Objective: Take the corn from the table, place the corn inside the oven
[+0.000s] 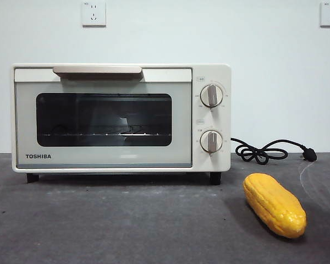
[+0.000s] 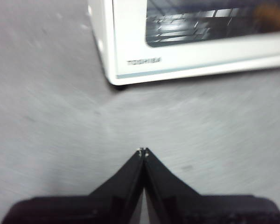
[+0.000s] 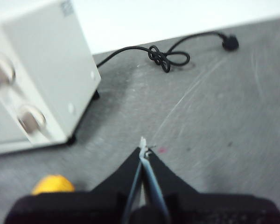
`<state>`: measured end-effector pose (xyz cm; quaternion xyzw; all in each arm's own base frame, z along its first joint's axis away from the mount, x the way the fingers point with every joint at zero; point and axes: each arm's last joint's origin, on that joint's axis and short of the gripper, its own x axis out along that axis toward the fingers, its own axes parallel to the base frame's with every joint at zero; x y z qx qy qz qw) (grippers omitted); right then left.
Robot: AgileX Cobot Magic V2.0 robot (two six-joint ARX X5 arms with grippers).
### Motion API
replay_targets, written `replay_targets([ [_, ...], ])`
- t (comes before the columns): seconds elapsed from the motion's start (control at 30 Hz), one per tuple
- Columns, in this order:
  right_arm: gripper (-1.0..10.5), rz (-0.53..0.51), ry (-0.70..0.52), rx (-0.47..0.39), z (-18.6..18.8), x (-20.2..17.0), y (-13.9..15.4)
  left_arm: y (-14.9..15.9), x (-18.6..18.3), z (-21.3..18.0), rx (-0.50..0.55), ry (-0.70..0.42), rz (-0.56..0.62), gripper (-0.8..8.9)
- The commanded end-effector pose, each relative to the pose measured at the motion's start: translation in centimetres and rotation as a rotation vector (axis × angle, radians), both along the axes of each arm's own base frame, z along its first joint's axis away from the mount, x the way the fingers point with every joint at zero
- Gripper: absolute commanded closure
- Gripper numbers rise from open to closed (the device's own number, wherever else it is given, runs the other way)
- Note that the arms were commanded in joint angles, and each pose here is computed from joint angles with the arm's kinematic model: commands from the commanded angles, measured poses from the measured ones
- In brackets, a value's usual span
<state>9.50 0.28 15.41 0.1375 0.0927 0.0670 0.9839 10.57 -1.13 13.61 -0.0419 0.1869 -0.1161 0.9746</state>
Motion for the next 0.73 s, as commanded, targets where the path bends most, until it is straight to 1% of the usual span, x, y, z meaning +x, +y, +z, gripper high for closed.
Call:
replay_targets([
  [0.03, 9.5, -0.060, 0.059, 0.345, -0.3, 0.0, 0.0, -0.1, 0.0, -0.1, -0.314, 0.083, 0.077, 8.17],
  [0.07, 9.5, -0.062, 0.061, 0.359, -0.3, 0.0, 0.0, -0.1, 0.0, -0.1, -0.362, 0.097, 0.092, 8.17],
  [0.17, 9.5, -0.072, 0.060, 0.358, -0.3, 0.0, 0.0, -0.1, 0.0, 0.1, -0.436, 0.104, 0.120, 8.17],
  [0.3, 9.5, -0.048, 0.065, 0.361, -0.3, 0.0, 0.0, -0.1, 0.2, 0.6, -0.445, 0.050, 0.111, 8.17],
  [0.37, 9.5, -0.015, 0.069, 0.366, -0.2, 0.0, 0.1, -0.1, 0.3, 0.9, -0.455, 0.019, 0.097, 8.17],
  [0.47, 9.5, 0.069, 0.063, 0.399, 0.7, -0.2, 0.4, -0.3, 0.3, 2.1, -0.517, 0.001, 0.051, 8.17],
  [0.53, 9.5, 0.090, 0.011, 0.397, 2.5, -0.5, 0.4, -0.4, 0.3, 3.9, -0.530, -0.041, 0.018, 8.17],
  [0.63, 9.4, 0.115, -0.108, 0.375, 6.5, -1.6, 0.4, -0.4, 0.3, 7.8, -0.537, -0.128, -0.016, 8.17],
  [0.73, 9.4, 0.168, -0.208, 0.324, 10.8, -2.9, 0.6, -0.6, 0.4, 12.1, -0.522, -0.193, -0.102, 8.17],
])
